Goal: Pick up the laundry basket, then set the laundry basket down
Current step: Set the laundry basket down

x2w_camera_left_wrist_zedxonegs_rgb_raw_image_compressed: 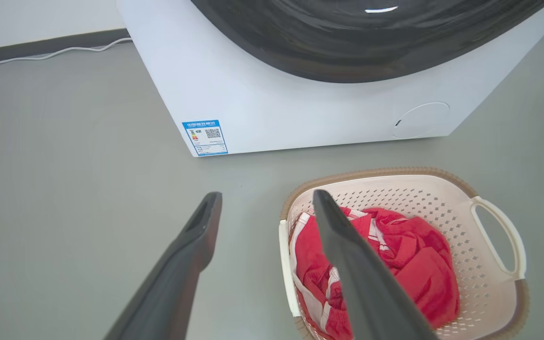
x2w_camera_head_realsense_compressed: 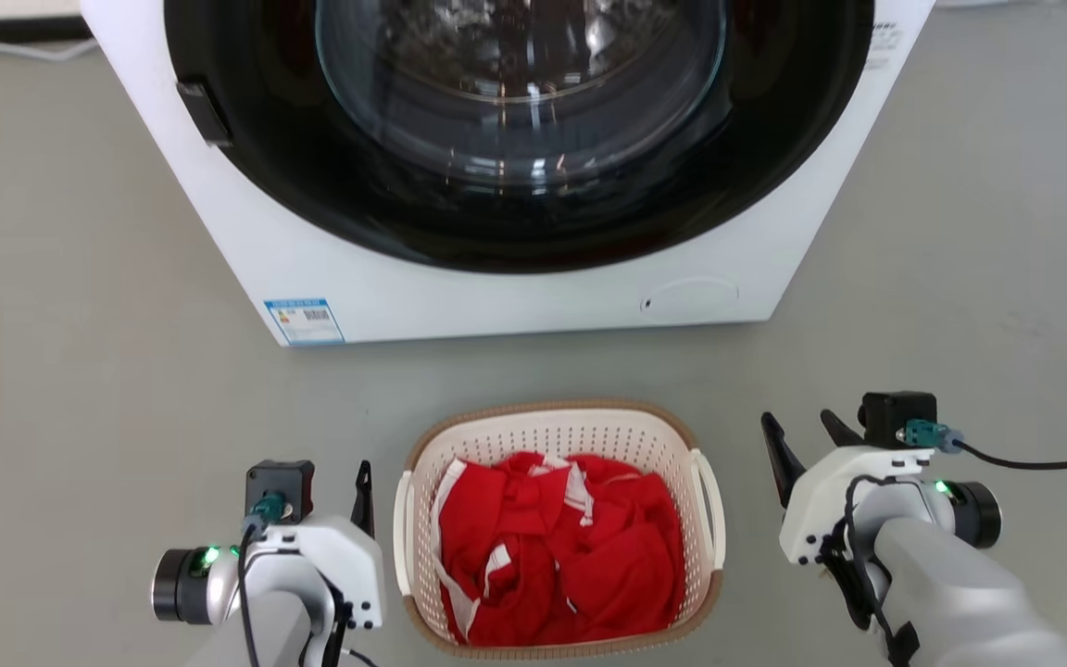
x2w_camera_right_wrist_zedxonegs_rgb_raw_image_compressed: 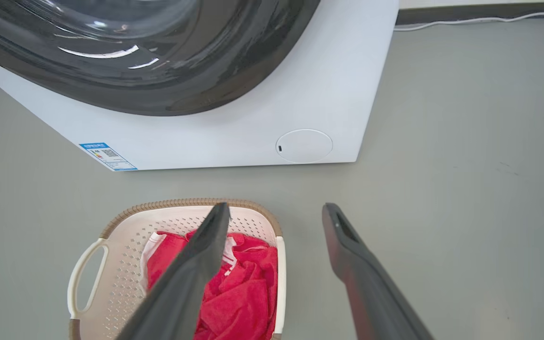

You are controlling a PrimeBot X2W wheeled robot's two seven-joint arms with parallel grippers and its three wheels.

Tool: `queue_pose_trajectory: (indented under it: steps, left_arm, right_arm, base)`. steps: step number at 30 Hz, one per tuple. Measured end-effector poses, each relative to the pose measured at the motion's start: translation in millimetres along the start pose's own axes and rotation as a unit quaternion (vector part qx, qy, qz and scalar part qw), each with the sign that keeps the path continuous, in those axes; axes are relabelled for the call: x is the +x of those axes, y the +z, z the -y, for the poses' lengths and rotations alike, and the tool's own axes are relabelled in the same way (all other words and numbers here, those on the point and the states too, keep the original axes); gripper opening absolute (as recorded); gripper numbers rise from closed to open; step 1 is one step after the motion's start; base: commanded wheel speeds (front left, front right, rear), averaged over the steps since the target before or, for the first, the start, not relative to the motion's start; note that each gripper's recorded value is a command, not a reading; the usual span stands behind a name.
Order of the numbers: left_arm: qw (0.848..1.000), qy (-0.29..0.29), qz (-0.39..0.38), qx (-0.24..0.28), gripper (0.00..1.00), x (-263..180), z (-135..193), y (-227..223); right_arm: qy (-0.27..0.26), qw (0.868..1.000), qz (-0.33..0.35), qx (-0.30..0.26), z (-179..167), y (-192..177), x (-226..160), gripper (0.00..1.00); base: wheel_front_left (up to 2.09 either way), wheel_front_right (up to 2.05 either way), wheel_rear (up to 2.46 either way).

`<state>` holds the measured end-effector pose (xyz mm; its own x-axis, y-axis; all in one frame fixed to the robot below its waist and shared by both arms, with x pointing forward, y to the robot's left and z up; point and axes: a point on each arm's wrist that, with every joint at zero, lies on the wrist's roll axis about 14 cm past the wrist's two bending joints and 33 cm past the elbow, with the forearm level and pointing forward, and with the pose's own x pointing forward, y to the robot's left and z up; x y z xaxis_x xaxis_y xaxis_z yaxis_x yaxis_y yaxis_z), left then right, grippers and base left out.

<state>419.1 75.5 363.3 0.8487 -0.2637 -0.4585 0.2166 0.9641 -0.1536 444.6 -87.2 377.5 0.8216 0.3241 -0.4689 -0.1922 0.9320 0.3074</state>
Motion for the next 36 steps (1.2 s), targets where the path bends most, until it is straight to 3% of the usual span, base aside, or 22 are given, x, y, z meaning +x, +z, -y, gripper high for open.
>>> queue_pose_trajectory:
  steps: [9, 20, 36]
  left_arm:
    - [0.997, 0.015, 0.077, -0.005, 1.0, -26, -7, 31]
    - [0.989, 0.035, 0.146, 0.001, 1.0, -59, -17, 55]
    - [0.973, 0.095, 0.21, -0.02, 1.0, -108, -51, 63]
  right_arm:
    - [0.022, 0.996, 0.089, -0.015, -15, 51, -15, 1.0]
    - [0.029, 0.986, 0.159, -0.028, -23, 68, -46, 1.0]
    - [0.013, 0.978, 0.204, -0.029, -16, 62, -81, 1.0]
  base:
    - [0.0, 0.0, 0.0]
    - [0.0, 0.0, 0.0]
    - [0.0, 0.0, 0.0]
